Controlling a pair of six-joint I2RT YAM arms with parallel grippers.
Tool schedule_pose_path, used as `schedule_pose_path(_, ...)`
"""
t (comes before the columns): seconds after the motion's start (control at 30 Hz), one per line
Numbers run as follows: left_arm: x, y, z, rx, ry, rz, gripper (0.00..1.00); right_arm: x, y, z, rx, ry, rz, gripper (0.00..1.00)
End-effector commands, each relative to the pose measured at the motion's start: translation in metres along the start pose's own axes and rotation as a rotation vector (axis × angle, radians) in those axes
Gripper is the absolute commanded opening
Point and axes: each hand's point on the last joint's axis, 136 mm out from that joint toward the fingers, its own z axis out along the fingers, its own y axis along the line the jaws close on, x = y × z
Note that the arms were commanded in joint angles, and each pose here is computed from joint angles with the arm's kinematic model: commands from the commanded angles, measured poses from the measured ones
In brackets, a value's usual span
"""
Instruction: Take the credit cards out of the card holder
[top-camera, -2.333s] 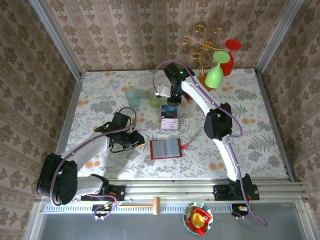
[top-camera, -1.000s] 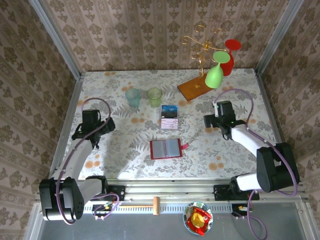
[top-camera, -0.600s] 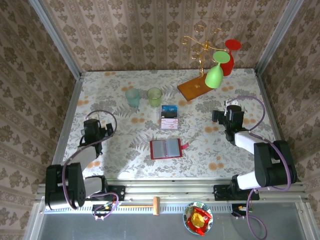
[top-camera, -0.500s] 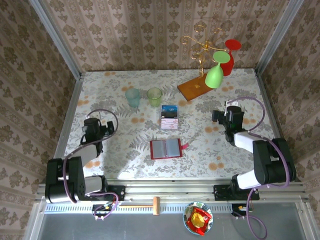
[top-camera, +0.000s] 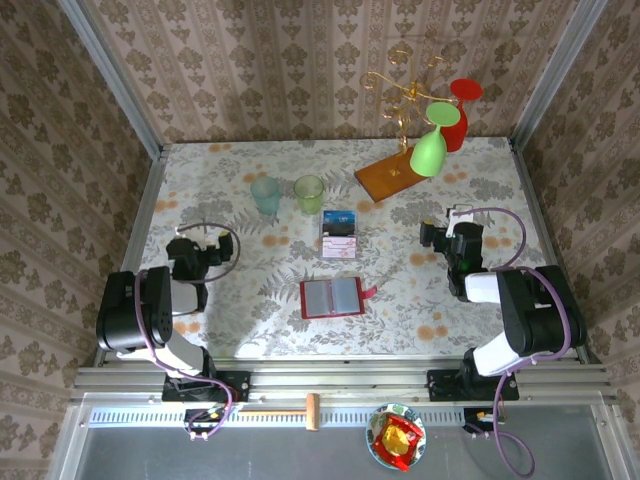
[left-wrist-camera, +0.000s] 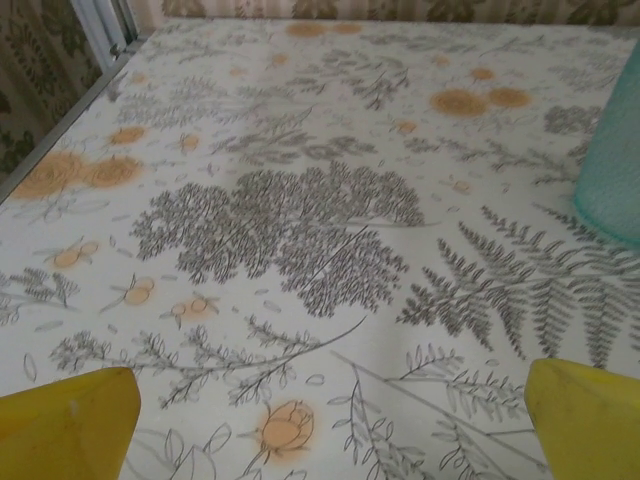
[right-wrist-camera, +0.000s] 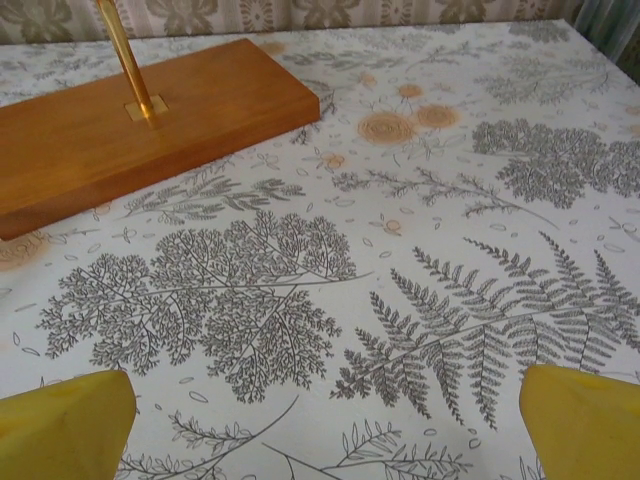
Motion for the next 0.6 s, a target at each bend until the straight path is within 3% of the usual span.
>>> schedule_pose_path(0.0, -0.0237, -0.0114, 0.0070, 0.054, -0.057, 0.057, 1.00, -0.0110, 0.0023, 0.0000, -0.012, -0.049, 0.000, 1.00)
schedule_pose_path(0.13, -0.0220, -0.0189, 0.0136, -0.001, -0.013, 0.130, 1.00, -0.0108, 0.0027, -0.0001, -0.015, -0.047, -0.001, 1.00)
schedule_pose_path(0.57, -0.0220, -0.0177, 0.0136, -0.009, -0.010, 0.130, 1.00, -0.0100, 0.0036, 0.0005, -0.017, -0.043, -0.004, 1.00)
